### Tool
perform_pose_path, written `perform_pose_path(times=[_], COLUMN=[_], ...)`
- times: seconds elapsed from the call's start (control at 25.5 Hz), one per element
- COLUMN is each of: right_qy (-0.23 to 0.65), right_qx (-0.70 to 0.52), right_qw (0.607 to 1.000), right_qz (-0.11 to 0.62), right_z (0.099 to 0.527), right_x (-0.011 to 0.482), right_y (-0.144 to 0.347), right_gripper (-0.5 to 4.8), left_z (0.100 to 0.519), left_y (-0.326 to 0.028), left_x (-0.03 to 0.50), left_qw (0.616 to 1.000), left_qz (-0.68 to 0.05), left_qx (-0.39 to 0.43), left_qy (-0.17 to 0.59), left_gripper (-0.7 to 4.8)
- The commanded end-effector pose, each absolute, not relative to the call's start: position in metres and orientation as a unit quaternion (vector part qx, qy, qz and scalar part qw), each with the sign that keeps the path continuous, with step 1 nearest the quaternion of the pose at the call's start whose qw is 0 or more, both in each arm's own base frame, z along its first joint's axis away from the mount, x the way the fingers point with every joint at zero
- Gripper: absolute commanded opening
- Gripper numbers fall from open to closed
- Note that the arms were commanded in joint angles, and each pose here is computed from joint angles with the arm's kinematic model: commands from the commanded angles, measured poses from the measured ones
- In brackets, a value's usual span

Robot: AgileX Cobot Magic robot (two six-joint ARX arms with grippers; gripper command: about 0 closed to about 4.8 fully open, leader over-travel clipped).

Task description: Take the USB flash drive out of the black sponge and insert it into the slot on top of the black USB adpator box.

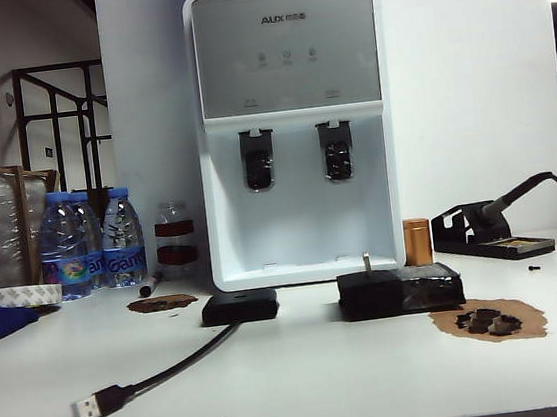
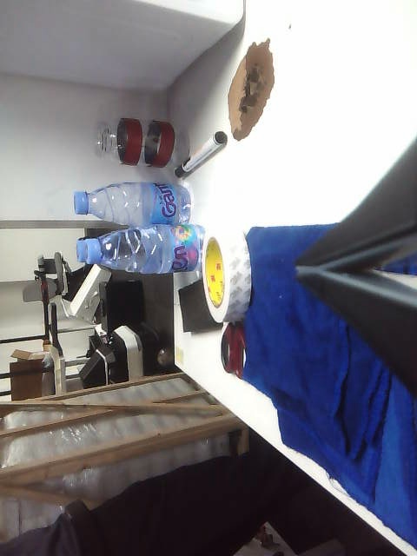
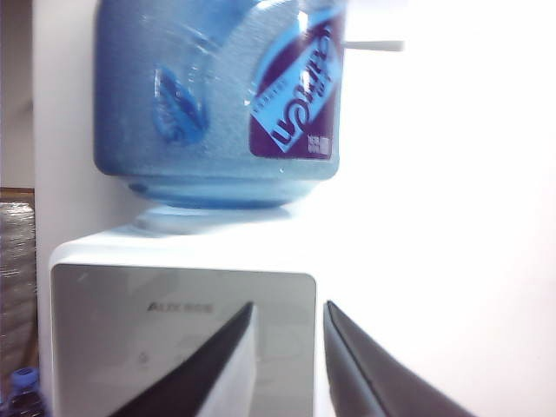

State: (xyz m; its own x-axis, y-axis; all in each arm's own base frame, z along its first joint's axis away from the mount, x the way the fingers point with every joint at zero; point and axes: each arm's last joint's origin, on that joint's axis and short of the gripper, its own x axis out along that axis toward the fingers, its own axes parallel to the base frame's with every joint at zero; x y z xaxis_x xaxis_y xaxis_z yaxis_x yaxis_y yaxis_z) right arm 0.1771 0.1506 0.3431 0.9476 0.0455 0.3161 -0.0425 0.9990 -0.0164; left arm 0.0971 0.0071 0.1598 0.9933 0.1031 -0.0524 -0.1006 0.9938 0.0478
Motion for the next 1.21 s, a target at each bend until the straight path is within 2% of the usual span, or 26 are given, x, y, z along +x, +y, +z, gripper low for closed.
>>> perform_pose_path(times=[0.04,0.08,0.16,0.24,0.27,0.31,0.51,0.67,1.02,1.21], right_qy=[-0.138,-0.113,-0.076,-0.056,-0.049,-0.04,-0.009,-0.005,0.049,0.027], right_qx=[0.01,0.051,0.088,0.093,0.101,0.104,0.088,0.084,0.079,0.093], right_qw=[0.989,0.989,0.99,0.991,0.99,0.991,0.993,0.993,0.992,0.992], right_qz=[0.06,0.083,0.081,0.076,0.08,0.078,0.083,0.086,0.08,0.075], right_z=[0.323,0.306,0.278,0.257,0.249,0.237,0.21,0.192,0.152,0.138], right_x=[0.185,0.191,0.196,0.196,0.195,0.19,0.186,0.187,0.194,0.202], right_y=[0.162,0.169,0.173,0.175,0.177,0.181,0.195,0.199,0.207,0.21], right_gripper=[1.31,1.31,1.32,1.77,1.8,1.8,1.79,1.79,1.79,1.8], left_z=[0.161,0.161,0.164,0.175,0.18,0.191,0.225,0.237,0.227,0.233], left_y=[0.007,0.007,0.007,0.007,0.007,0.005,-0.004,-0.01,-0.014,-0.037], left_x=[0.097,0.097,0.097,0.097,0.096,0.094,0.087,0.093,0.145,0.223], left_qw=[0.998,0.998,0.998,0.997,0.996,0.993,0.981,0.958,0.939,0.922], left_qz=[0.05,0.051,0.051,0.05,0.047,0.018,-0.128,-0.246,-0.326,-0.38], left_qx=[0.027,0.027,0.027,0.028,0.028,0.032,0.052,0.066,0.057,0.06], left_qy=[0.022,0.022,0.008,-0.049,-0.074,-0.112,-0.137,-0.132,-0.09,-0.05], left_gripper=[-0.05,-0.05,-0.05,-0.05,-0.05,-0.05,-0.05,-0.05,-0.05,-0.05])
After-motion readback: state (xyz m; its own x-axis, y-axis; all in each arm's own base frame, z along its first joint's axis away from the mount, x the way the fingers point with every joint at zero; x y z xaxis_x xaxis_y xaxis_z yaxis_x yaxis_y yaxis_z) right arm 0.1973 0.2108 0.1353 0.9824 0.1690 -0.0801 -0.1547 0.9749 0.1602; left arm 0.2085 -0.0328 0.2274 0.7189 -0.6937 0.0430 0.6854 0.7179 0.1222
